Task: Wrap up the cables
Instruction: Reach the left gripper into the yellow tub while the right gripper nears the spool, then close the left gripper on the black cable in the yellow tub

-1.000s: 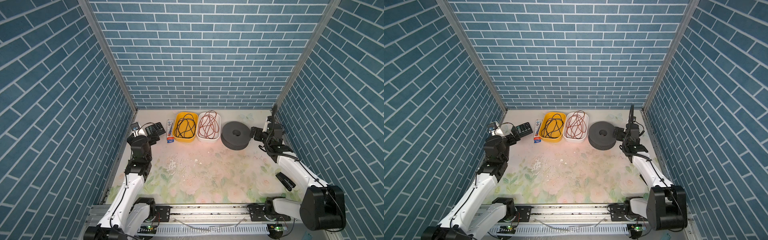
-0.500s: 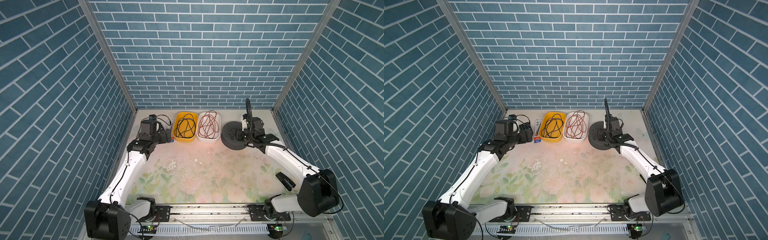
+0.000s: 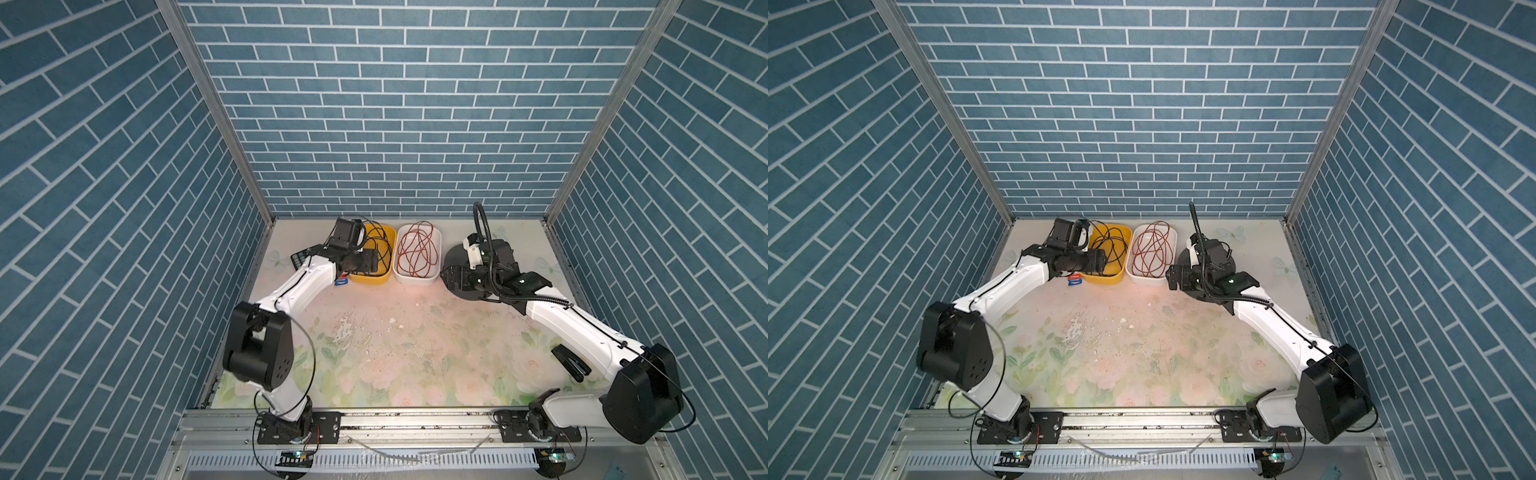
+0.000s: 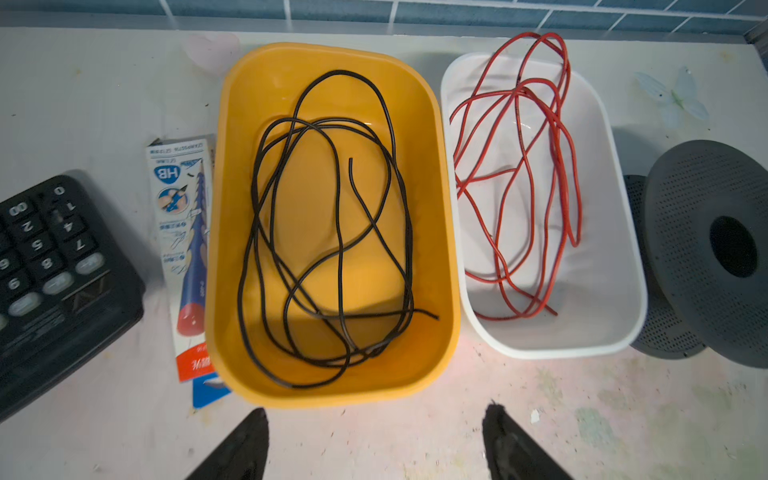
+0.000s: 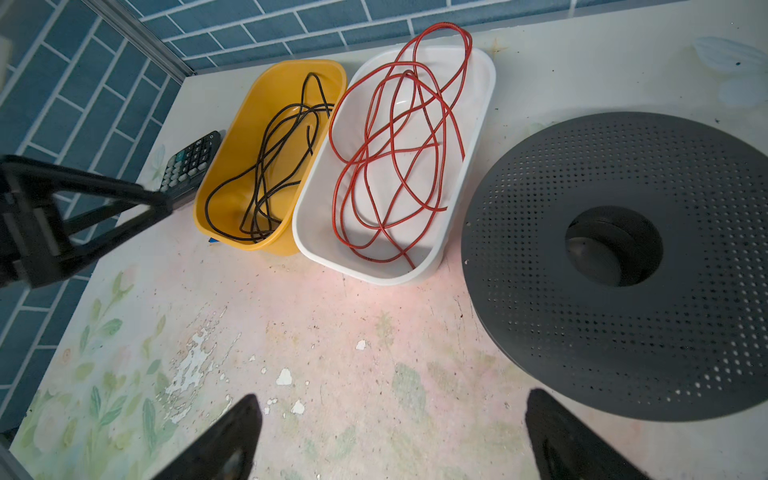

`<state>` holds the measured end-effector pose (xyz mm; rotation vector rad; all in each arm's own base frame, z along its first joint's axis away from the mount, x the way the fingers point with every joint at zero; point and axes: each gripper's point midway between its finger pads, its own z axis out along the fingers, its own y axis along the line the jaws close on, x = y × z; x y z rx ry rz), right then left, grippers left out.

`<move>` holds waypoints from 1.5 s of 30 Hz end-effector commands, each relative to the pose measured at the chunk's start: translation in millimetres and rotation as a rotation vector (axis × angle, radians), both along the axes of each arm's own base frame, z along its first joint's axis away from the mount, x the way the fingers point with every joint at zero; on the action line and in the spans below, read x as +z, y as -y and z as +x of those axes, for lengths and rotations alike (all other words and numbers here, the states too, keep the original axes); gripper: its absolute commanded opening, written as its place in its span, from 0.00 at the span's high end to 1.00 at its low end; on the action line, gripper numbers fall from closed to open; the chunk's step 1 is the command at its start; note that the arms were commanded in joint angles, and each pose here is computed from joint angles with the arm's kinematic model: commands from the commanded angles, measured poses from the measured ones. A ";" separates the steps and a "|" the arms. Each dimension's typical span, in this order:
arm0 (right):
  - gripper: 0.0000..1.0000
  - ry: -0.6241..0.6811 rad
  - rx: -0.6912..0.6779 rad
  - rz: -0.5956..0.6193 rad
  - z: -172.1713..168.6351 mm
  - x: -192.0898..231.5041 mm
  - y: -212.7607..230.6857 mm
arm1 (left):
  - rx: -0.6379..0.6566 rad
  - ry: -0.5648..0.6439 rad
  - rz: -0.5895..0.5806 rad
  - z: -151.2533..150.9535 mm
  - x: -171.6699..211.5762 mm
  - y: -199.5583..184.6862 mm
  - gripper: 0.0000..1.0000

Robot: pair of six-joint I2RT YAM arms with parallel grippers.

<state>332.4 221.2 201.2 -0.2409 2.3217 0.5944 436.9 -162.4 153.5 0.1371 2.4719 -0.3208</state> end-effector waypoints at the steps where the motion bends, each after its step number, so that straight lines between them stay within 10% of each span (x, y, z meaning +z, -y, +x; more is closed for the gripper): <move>1: 0.01 -0.012 -0.018 0.017 -11.6 -2.0 4.7 | -0.023 -0.034 0.032 18.9 -14.2 13.0 0.22; 31: 0.01 -0.044 -0.002 -0.044 -28.4 -24.4 16.2 | 0.029 -0.259 0.226 82.1 -144.8 27.7 0.31; 45: 0.01 -0.044 0.009 -0.019 -31.3 -17.3 12.9 | 0.052 -0.290 0.249 81.8 -160.1 14.1 0.81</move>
